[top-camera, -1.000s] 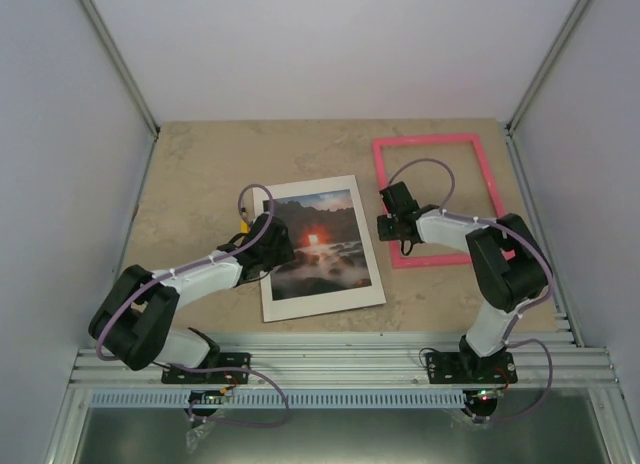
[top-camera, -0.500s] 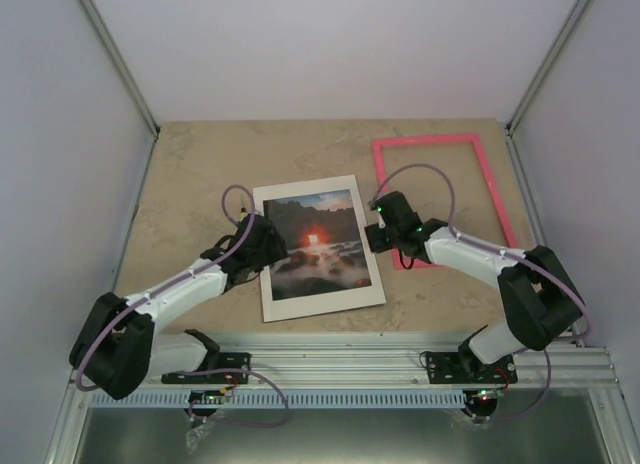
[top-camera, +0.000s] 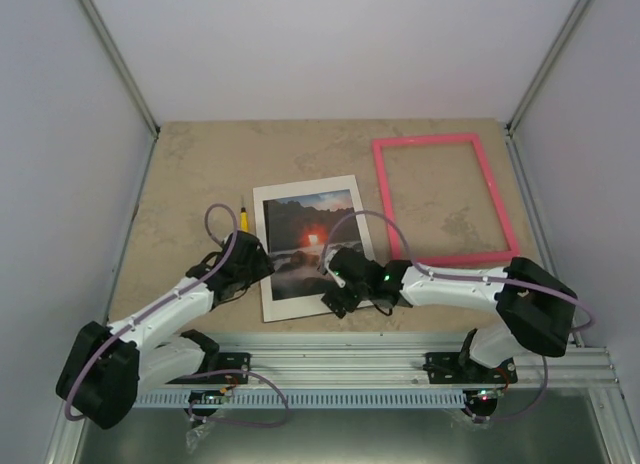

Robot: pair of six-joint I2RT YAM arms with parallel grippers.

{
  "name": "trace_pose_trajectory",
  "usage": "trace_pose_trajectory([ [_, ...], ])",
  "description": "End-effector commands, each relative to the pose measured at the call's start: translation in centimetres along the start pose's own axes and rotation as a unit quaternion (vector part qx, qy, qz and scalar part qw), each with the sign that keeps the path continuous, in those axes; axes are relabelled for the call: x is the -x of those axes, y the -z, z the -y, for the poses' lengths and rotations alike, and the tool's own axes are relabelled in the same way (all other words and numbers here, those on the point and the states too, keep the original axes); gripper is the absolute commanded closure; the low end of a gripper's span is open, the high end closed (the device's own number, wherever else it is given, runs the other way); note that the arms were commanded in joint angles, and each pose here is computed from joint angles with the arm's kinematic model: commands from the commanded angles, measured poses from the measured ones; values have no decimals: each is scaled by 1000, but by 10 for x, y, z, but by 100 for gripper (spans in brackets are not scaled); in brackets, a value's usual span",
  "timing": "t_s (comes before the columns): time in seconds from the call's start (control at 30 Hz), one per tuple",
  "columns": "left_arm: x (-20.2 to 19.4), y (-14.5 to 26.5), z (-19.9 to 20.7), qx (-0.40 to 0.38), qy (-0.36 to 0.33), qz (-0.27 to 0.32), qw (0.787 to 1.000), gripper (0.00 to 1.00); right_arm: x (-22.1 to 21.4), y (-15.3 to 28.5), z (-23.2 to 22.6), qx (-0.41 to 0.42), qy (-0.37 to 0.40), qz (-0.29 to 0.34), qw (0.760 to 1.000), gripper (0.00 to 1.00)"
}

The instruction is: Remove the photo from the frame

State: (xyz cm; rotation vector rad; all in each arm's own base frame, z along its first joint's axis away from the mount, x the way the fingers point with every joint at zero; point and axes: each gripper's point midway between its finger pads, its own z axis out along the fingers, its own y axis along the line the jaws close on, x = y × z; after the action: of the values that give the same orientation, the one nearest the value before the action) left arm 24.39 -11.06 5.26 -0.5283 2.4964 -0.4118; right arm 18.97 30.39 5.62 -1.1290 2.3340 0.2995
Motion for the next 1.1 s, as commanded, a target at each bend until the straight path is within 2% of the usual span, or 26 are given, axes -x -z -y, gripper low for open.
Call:
trace_pose_trajectory([
  [0.0, -10, -6, -5, -2, 8, -15, 1000, 33, -9, -1, -28, 16, 64, -15, 998, 2],
  [0.27, -14, -18, 2, -11, 2, -30, 999, 34, -20, -12, -45, 1, 130, -33, 991, 2],
  [0.53, -11, -30, 11, -20, -3, -30, 999, 35, -21, -21, -27, -54, 147, -35, 987, 2],
  [1.07, 12, -42, 28, -6, -25, -13, 1000, 34, 11, -20, 17, -96, 107, -6, 990, 2],
])
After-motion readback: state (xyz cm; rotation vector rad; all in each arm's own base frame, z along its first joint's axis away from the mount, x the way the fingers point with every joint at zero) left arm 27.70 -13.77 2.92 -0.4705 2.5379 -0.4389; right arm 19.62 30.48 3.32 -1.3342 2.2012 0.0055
